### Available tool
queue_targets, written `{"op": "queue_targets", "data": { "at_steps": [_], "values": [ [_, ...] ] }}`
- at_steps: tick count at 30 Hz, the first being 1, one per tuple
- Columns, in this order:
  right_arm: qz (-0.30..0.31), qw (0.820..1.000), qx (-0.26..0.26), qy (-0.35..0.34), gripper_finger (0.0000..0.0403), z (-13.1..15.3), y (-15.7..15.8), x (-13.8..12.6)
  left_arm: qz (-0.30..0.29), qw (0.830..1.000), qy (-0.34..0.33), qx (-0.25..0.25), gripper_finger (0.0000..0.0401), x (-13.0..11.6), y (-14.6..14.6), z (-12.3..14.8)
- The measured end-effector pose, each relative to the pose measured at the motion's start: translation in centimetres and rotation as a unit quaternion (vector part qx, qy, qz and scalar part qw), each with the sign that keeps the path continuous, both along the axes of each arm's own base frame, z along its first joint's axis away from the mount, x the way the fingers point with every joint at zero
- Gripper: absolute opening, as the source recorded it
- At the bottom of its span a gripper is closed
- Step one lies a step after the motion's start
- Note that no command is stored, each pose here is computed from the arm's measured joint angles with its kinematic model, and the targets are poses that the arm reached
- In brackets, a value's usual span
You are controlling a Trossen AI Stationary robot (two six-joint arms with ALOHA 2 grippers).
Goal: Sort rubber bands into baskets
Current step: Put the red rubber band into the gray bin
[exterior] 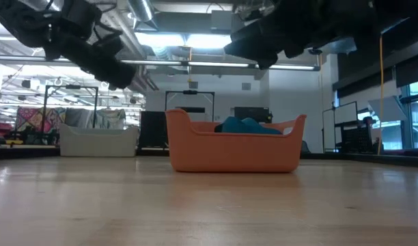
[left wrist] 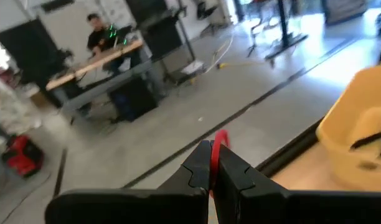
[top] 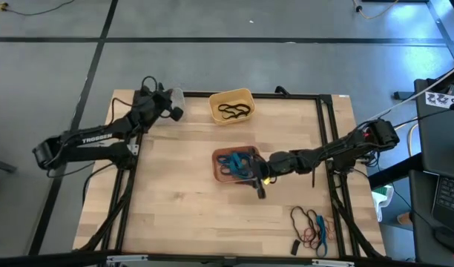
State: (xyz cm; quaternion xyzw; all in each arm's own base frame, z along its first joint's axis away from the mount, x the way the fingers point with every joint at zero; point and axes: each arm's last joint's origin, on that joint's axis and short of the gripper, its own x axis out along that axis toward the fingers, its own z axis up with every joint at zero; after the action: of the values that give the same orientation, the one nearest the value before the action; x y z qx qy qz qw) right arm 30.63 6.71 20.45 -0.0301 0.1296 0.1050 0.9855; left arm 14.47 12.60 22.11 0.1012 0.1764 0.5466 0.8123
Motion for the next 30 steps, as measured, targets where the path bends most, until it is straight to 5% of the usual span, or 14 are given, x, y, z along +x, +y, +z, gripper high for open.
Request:
{"op": "queue_targets", "data": {
  "at_steps": [9, 21, 30],
  "values": [
    [-0.017, 1.0, -0.006, -0.002, 0.0166, -0.2, -0.1, 0.1, 0.056, 0.994, 0.036, -0.091, 0.0001, -0.9, 1.4, -3.7],
    [-0.017, 1.0, -0.005, -0.006, 0.0166, -0.2, -0.1, 0.1, 0.096, 0.984, 0.02, -0.148, 0.0005, -0.9, 2.2, -5.7],
    [-0.017, 1.0, -0.005, -0.006, 0.0166, -0.2, -0.1, 0.1, 0.067, 0.961, 0.044, -0.265, 0.0101, -0.4, 2.2, -4.4]
  ]
}}
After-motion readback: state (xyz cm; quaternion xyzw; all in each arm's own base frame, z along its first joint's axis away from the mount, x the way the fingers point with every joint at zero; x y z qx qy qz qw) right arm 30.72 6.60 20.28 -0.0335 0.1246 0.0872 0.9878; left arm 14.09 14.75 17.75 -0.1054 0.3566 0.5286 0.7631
